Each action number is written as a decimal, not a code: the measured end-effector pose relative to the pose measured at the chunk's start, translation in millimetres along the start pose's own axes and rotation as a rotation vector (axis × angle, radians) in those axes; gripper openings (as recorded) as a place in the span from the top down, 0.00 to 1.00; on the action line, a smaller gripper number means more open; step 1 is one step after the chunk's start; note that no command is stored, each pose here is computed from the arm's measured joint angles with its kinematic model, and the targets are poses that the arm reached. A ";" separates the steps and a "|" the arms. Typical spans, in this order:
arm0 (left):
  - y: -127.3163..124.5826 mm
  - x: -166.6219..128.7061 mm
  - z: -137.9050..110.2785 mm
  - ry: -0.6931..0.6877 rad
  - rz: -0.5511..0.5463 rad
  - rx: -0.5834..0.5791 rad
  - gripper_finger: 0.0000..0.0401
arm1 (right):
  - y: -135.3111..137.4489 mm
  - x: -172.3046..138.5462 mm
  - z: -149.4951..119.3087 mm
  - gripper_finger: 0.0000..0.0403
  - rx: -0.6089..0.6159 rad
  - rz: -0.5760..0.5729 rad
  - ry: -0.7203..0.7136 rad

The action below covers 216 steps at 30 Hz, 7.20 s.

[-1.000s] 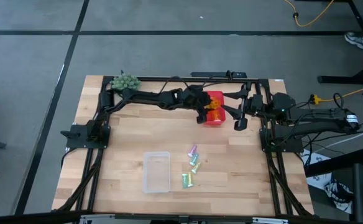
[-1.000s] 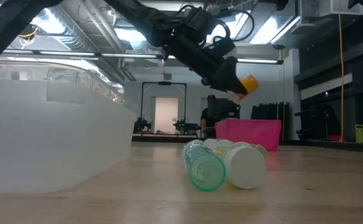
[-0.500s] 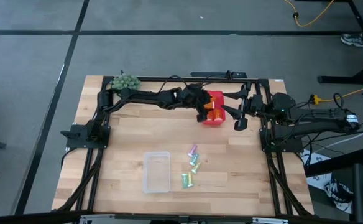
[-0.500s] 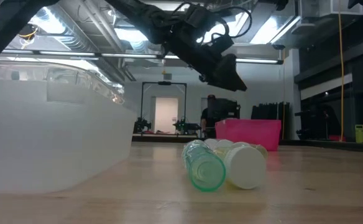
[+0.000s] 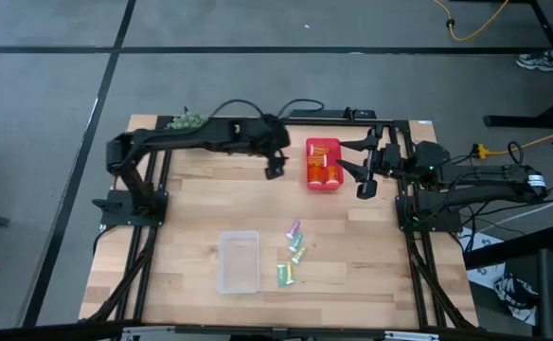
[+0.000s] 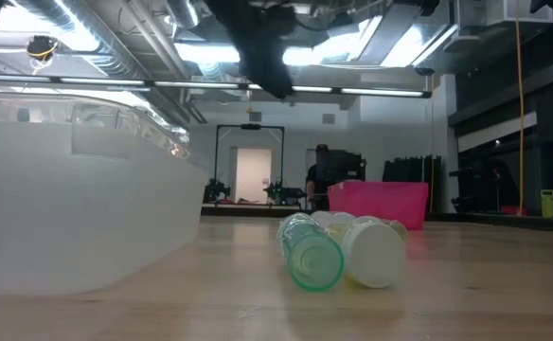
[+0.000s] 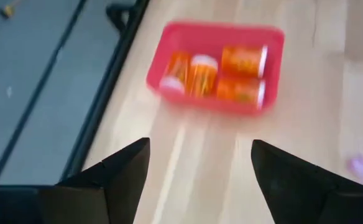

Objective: Pick and place medicine bottles into bin by pill shape (circle, oval)
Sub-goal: Put the small purple pill bottle into the transparent bin

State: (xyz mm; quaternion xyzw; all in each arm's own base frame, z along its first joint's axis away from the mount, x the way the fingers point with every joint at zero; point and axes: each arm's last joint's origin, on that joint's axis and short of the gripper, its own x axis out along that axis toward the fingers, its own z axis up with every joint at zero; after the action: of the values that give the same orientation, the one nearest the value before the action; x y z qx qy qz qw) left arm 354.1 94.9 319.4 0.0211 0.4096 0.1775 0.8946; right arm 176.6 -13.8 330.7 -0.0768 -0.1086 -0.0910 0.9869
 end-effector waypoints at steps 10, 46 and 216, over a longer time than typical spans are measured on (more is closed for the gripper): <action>-6.6 -70.8 -29.4 0.204 -0.039 -0.017 0.33 | 0.4 0.0 -2.5 0.46 -0.001 0.004 0.025; -15.2 -166.8 -146.5 -0.495 -0.194 -0.194 0.32 | 3.1 8.2 -14.9 0.46 0.159 0.000 0.100; -33.9 -62.9 -301.0 -0.741 -0.271 -0.213 0.32 | 114.7 116.6 -221.5 0.56 -0.171 0.523 1.237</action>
State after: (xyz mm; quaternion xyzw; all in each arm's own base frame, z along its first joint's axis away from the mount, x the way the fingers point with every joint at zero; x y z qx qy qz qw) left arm 103.6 9.8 159.1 -0.0632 0.0378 0.0797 0.9941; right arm 355.4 40.7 128.5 -0.1120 0.5061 0.1152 0.8474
